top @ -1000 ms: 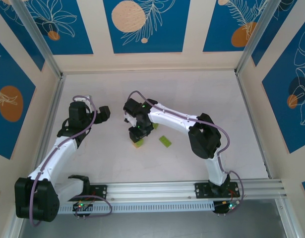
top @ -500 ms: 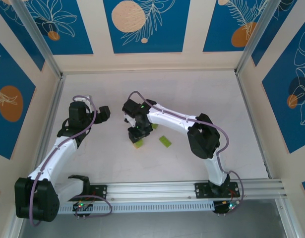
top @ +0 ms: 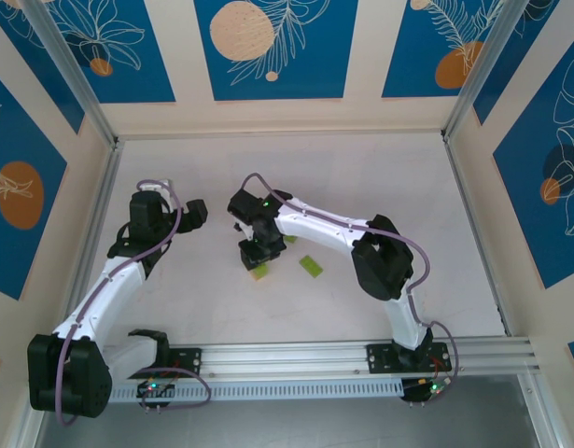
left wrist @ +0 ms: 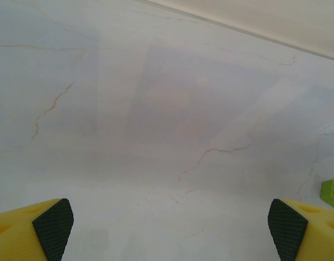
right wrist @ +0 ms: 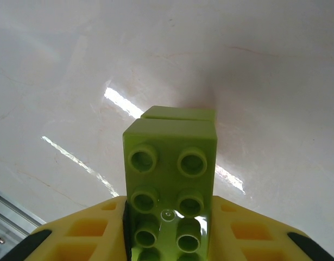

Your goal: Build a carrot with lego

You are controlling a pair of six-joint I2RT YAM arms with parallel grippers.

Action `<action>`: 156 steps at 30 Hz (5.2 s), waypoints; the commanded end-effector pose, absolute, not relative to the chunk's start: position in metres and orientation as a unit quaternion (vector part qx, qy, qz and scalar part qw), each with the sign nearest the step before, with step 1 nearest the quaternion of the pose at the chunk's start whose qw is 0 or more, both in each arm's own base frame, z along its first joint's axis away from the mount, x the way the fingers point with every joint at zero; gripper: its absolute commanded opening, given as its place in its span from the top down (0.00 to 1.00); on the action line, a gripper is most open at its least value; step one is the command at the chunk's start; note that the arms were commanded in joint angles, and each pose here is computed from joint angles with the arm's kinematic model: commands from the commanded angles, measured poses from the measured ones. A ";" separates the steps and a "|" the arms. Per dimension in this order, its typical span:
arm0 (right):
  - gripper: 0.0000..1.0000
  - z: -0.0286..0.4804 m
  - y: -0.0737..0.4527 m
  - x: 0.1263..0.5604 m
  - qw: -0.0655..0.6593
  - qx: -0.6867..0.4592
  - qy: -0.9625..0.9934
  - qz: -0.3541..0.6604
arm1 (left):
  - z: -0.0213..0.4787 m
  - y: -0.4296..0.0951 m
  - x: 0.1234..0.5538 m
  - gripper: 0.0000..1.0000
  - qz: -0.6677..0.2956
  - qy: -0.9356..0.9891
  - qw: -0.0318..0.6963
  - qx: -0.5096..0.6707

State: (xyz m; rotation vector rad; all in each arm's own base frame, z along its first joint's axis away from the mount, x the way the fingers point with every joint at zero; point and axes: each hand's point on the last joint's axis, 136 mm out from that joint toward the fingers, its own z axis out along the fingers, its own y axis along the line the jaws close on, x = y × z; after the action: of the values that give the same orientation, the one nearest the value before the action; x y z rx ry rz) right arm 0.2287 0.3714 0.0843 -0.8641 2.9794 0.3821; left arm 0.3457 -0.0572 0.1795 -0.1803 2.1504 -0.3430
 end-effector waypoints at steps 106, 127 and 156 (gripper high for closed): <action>0.28 0.130 0.357 0.263 0.105 -0.465 0.871 0.119 | 0.190 -0.066 0.349 0.05 -0.154 0.866 0.473 -0.054; 0.35 0.085 0.285 0.352 0.099 -0.423 0.895 0.103 | 0.191 -0.067 0.349 0.05 -0.157 0.865 0.473 -0.054; 0.52 0.024 0.282 0.343 0.024 -0.432 0.898 0.080 | 0.185 -0.066 0.352 0.05 -0.152 0.869 0.468 -0.053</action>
State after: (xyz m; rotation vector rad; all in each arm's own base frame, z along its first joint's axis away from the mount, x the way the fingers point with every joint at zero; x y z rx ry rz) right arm 0.3479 0.2776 0.0227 -1.3020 2.7776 0.2264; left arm 0.3487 -0.0607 0.1766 -0.1673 2.1550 -0.3601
